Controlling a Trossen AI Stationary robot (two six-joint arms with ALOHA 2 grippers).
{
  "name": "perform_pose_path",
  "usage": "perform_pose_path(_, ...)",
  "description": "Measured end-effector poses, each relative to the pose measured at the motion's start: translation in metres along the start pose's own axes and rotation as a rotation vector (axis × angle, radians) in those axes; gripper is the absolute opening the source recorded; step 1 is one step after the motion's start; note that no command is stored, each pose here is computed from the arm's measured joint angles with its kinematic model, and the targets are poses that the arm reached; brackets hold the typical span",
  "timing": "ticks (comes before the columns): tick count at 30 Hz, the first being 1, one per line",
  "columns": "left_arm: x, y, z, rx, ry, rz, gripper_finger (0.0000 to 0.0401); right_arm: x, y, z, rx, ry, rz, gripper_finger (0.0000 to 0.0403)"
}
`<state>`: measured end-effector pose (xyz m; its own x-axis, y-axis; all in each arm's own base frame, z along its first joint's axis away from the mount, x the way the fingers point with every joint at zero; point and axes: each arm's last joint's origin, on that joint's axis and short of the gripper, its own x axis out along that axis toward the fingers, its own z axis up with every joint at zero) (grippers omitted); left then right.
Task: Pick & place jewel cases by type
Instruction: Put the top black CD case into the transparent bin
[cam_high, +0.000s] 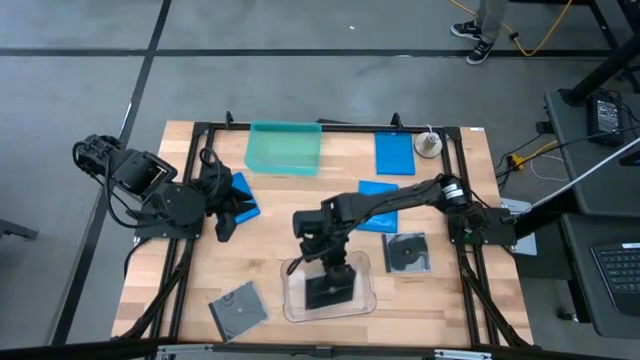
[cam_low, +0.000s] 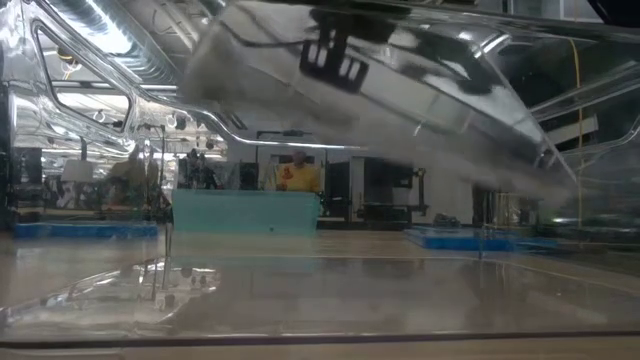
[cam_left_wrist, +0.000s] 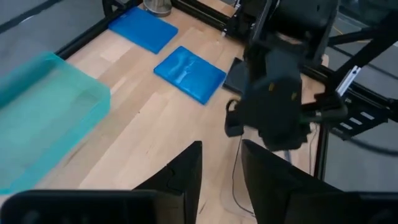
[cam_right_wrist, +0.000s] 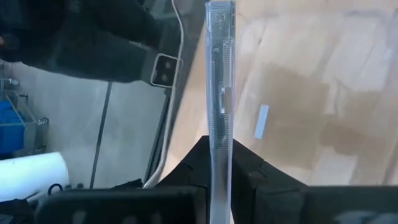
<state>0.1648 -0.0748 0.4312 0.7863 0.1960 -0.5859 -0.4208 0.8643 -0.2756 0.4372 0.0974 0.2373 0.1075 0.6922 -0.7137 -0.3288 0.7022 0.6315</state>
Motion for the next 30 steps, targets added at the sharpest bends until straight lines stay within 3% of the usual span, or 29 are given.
perform_pose_path(8,0.003,-0.002,-0.001,0.044,0.009,0.005,0.0103,0.026,-0.012,0.001,0.033,0.036,0.002,0.0029)
perform_pose_path(11,0.006,-0.004,-0.001,0.059,0.013,0.011,0.0102,0.031,-0.014,0.001,0.048,0.043,-0.050,0.0035)
perform_pose_path(21,0.014,-0.010,-0.004,0.084,0.026,0.030,0.0105,0.035,-0.015,0.002,0.052,0.042,-0.063,0.0029)
perform_pose_path(30,0.016,-0.012,-0.004,0.085,0.026,0.033,0.0106,0.038,-0.012,0.004,0.048,0.024,-0.070,0.0053)
